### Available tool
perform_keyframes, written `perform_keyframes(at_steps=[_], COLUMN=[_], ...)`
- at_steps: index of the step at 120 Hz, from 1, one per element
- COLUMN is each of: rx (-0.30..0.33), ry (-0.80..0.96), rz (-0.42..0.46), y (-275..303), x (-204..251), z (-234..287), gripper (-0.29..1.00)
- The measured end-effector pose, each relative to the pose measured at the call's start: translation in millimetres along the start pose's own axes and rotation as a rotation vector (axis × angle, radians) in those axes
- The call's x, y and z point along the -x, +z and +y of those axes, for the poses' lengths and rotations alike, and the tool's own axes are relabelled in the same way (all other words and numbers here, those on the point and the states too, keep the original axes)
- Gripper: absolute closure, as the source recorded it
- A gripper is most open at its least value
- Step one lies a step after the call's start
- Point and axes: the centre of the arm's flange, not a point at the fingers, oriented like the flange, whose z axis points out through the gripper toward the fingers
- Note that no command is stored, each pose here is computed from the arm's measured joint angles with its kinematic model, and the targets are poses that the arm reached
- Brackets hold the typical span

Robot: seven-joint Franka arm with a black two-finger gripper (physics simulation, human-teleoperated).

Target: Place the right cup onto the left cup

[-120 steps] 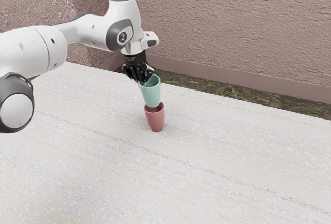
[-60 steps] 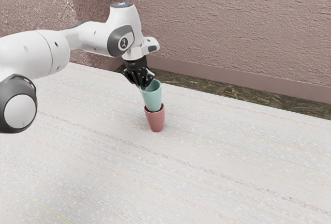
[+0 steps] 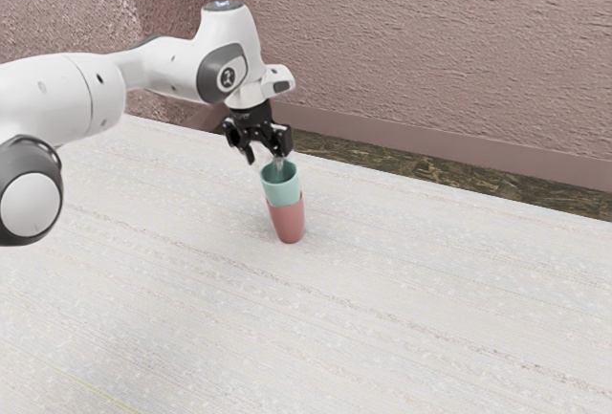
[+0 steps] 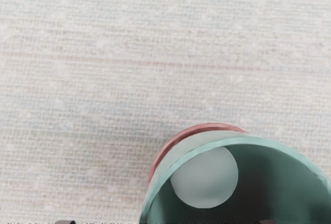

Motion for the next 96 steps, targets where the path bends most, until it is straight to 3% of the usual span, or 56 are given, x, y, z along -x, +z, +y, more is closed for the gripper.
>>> perform_keyframes(at_steps=[34, 53, 96], rx=[-0.011, -0.020, -0.117], ry=[0.029, 0.060, 0.130], rz=[0.029, 0.043, 0.009], y=[-56, -86, -146], x=[31, 52, 121], z=[17, 35, 44], gripper=[0.06, 0.03, 0.01])
